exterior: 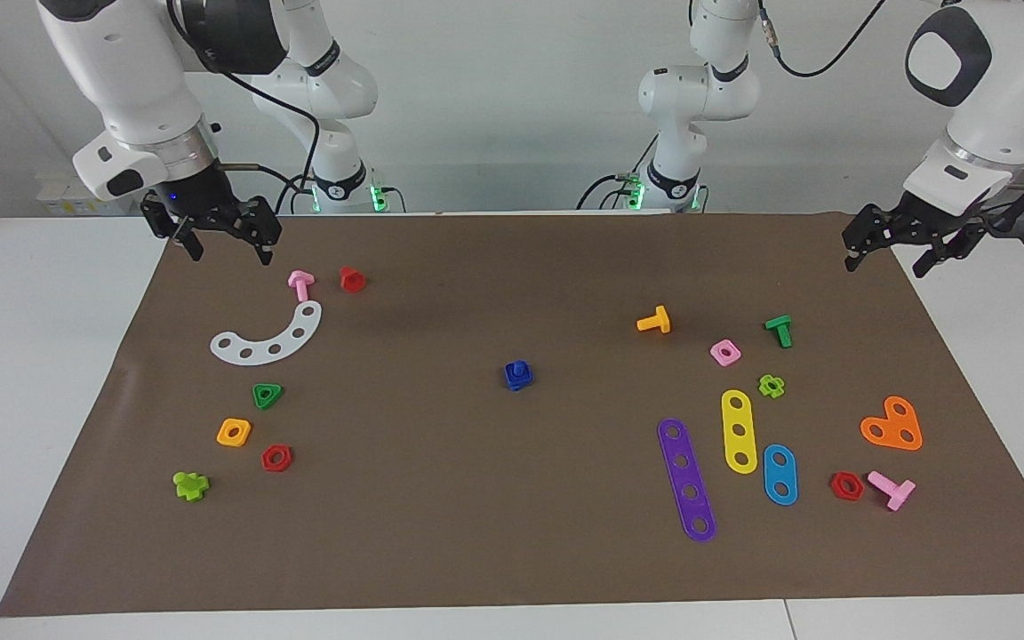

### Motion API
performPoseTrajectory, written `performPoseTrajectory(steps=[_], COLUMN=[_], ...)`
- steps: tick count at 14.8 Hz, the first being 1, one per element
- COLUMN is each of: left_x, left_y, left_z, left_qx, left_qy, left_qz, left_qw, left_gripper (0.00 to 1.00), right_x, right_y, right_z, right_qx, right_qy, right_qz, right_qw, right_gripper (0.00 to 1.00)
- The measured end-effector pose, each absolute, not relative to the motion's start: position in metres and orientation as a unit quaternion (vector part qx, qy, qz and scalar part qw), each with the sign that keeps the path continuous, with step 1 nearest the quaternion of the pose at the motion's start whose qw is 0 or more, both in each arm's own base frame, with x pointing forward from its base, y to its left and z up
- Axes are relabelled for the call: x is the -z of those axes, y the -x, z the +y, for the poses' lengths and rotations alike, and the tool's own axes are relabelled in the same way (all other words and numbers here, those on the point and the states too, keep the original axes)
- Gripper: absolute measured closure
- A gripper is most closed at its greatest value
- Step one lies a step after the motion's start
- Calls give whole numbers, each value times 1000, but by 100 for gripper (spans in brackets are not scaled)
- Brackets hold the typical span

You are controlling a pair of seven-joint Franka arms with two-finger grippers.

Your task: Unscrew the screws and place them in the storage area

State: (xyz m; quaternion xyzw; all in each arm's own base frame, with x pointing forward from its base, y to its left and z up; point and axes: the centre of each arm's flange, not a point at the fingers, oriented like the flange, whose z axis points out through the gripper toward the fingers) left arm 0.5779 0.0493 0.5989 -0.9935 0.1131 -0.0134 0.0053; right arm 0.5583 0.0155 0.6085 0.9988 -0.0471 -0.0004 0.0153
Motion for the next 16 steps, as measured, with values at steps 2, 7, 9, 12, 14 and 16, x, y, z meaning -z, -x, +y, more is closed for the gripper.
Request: performPoseTrajectory(steps=[2,7,9,12,14,16], left_x=[-599,-591,-585,-574,-558,-537], left_y=[-578,-574,-571,-565,-562,-567], left_z=[49,43,20,-67,-126,-167], left_qx=[13,4,0,-9,-19,-16], left_qy=[993,993,993,997,998,998], left_qz=[115,120,119,72,49,22], left_qw=[5,2,-1,-8,-32,-56], left_gripper=[0,0,0,6,7,7], right_x=[-609,-609,-609,-609,-609,-609], right_y=[-558,-558,-558,-558,-558,-558], right_z=[16,16,16,16,16,16], right_qx=[0,0,0,0,0,0], right_qy=[-999,-999,-999,-999,-999,-999], right_qz=[-47,-47,-47,-47,-47,-47], right_qw=[15,15,15,15,15,15], right_gripper=[0,0,0,0,0,0])
